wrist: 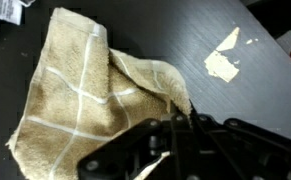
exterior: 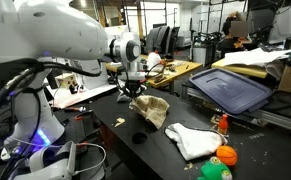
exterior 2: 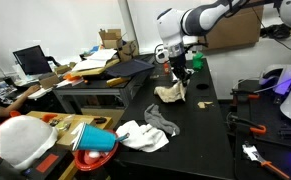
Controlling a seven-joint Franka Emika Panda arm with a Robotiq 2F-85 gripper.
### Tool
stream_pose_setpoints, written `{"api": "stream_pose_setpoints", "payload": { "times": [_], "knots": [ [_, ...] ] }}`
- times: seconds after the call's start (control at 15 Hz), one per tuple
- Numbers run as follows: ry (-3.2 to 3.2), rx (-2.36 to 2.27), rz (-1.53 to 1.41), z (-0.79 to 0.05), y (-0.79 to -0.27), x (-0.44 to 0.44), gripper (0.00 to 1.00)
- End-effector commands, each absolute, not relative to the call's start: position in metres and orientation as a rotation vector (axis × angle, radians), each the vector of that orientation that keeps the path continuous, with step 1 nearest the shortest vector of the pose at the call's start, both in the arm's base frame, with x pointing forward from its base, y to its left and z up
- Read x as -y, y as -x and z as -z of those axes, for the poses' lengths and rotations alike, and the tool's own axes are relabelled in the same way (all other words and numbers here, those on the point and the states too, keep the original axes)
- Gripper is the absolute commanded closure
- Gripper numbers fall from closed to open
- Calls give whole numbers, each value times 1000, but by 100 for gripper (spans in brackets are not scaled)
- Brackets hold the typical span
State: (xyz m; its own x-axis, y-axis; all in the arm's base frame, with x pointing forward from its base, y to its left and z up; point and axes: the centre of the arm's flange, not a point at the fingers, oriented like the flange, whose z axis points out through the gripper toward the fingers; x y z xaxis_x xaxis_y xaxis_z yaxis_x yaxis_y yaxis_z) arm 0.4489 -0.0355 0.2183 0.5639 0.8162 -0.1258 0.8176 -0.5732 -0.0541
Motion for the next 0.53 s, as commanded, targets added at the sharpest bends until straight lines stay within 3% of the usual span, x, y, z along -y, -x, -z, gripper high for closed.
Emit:
{"api": "stream_pose_setpoints", "payload": {
  "times": [0.0, 0.47],
  "knots": [
    [-2875, -1152, 236, -244, -430, 12, 99],
    [-2970, -587, 177, -256, -427, -9, 99]
  ]
}}
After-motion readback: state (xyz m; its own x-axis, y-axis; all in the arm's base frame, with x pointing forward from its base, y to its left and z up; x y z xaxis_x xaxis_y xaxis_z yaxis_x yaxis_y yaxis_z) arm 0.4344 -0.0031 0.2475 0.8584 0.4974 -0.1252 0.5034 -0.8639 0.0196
